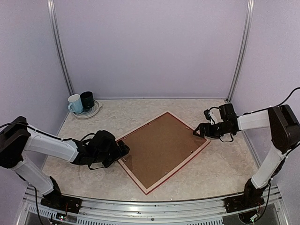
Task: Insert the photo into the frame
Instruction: Rotate the photo frame at the center of the board.
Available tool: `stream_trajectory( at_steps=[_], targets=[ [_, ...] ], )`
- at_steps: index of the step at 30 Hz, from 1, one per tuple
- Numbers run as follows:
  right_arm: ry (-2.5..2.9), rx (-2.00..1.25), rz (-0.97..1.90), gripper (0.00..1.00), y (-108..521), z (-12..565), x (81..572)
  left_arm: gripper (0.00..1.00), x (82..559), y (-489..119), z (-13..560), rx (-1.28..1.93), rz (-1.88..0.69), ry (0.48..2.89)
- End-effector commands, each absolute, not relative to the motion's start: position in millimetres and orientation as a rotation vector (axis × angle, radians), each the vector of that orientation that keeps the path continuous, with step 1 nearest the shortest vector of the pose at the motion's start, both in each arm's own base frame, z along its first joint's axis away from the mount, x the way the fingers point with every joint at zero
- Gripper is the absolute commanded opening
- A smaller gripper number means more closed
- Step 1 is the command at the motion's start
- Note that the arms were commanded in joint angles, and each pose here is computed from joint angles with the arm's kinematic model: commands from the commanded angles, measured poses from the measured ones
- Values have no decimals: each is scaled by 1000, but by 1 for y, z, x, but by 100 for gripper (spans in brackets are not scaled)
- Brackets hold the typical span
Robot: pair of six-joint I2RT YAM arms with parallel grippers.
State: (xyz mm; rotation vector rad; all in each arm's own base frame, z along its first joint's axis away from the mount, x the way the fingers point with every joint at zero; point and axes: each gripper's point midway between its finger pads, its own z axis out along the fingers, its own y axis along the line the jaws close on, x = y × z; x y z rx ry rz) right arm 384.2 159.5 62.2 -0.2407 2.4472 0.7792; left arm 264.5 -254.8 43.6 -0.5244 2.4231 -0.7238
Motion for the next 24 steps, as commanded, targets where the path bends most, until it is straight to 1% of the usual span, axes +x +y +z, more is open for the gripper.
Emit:
stream_trajectory(
  at_steps=[1,8,12,16,20,24],
  targets=[
    [2452,-306,800,99,175,67,357,99,278,-258,42,-468,-723,2437],
    [2471,-376,825,99,187,62,324,99,300,-255,41,-441,-708,2455],
    [2447,-381,784,99,184,71,317,99,306,-250,37,-452,-699,2466],
    [2378,-355,702,99,176,98,328,99,310,-242,37,-468,-685,2459],
    [2354,-287,594,99,162,114,350,99,316,-236,44,-473,-669,2443],
    [2391,-185,493,99,141,103,378,99,321,-238,50,-460,-666,2440]
  ],
)
